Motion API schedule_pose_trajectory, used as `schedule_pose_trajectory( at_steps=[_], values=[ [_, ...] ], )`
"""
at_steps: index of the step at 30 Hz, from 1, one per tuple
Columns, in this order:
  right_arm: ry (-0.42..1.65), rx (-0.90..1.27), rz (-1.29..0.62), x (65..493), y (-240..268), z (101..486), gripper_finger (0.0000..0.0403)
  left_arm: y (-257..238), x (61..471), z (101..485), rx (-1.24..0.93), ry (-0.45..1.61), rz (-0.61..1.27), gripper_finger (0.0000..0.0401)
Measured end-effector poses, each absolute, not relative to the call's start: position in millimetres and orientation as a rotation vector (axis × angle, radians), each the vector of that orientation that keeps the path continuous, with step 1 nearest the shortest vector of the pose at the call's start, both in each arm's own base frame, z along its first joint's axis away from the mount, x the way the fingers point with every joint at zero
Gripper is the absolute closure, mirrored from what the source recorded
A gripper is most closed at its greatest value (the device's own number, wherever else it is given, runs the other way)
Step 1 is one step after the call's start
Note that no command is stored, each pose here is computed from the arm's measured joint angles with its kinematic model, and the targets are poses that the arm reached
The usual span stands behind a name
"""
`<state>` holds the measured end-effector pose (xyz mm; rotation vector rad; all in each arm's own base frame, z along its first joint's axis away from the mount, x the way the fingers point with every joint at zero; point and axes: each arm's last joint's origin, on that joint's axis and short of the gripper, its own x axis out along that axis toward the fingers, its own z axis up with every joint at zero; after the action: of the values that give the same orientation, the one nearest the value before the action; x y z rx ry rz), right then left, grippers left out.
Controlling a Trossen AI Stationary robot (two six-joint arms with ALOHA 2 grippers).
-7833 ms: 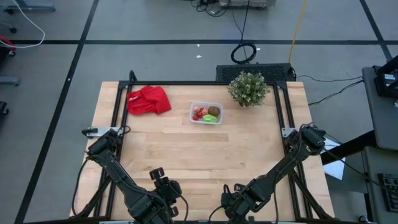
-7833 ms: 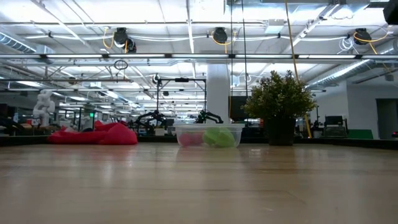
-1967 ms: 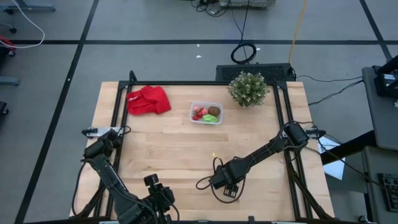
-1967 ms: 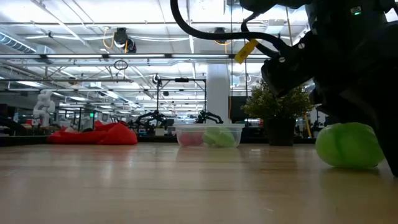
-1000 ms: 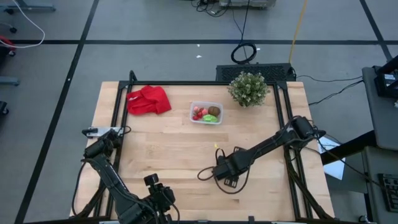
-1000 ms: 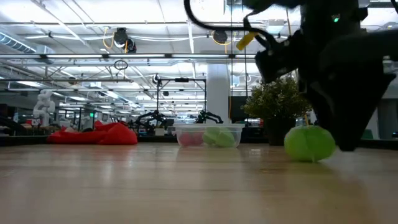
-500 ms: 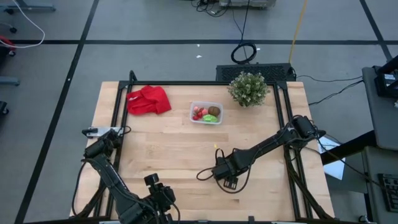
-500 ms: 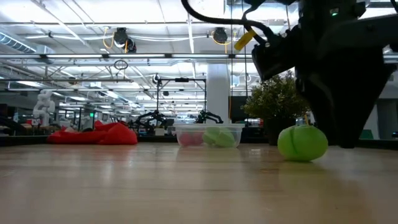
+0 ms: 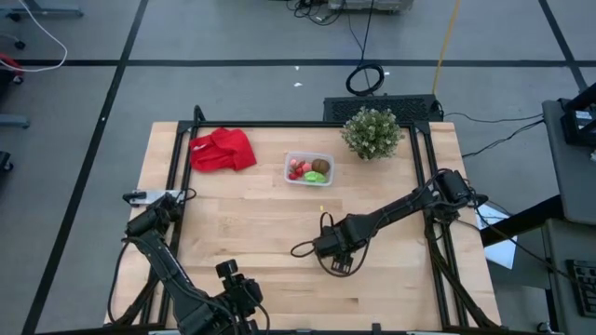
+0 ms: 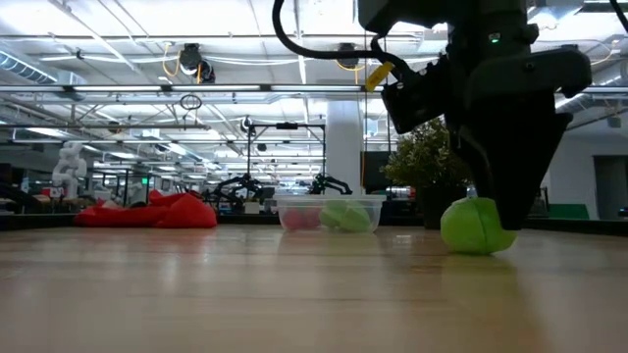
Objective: Pick and placing Produce into tupperware
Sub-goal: Put the cabbage into the bin
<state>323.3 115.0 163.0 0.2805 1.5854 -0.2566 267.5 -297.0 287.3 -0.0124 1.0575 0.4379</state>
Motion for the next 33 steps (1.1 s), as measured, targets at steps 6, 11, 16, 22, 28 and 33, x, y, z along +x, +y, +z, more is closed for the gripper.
schedule_pose_trajectory(
  at_steps=[6,11,16,22,28,33],
  values=[
    [1.599,0.276,-0.261,323.5,110.1,163.0,0.014,-296.5,267.9,287.3,-0.012,1.058,0.44,0.0242],
    [1.604,0.276,-0.268,324.3,105.7,163.1,0.014,-296.4,268.0,287.3,-0.012,1.058,0.44,0.0242],
    [1.613,0.269,-0.268,323.6,104.6,163.2,0.014,-296.3,268.0,287.3,-0.011,1.059,0.44,0.0242],
    [1.623,0.268,-0.279,321.4,107.5,163.5,0.014,-296.3,267.9,287.3,-0.011,1.059,0.44,0.0242],
    [1.662,0.254,-0.301,313.9,116.2,163.9,0.014,-296.3,268.0,287.3,-0.012,1.058,0.441,0.0242],
    [1.722,0.26,-0.342,305.1,121.9,164.8,0.014,-296.4,268.0,287.3,-0.018,1.057,0.444,0.0242]
  ],
)
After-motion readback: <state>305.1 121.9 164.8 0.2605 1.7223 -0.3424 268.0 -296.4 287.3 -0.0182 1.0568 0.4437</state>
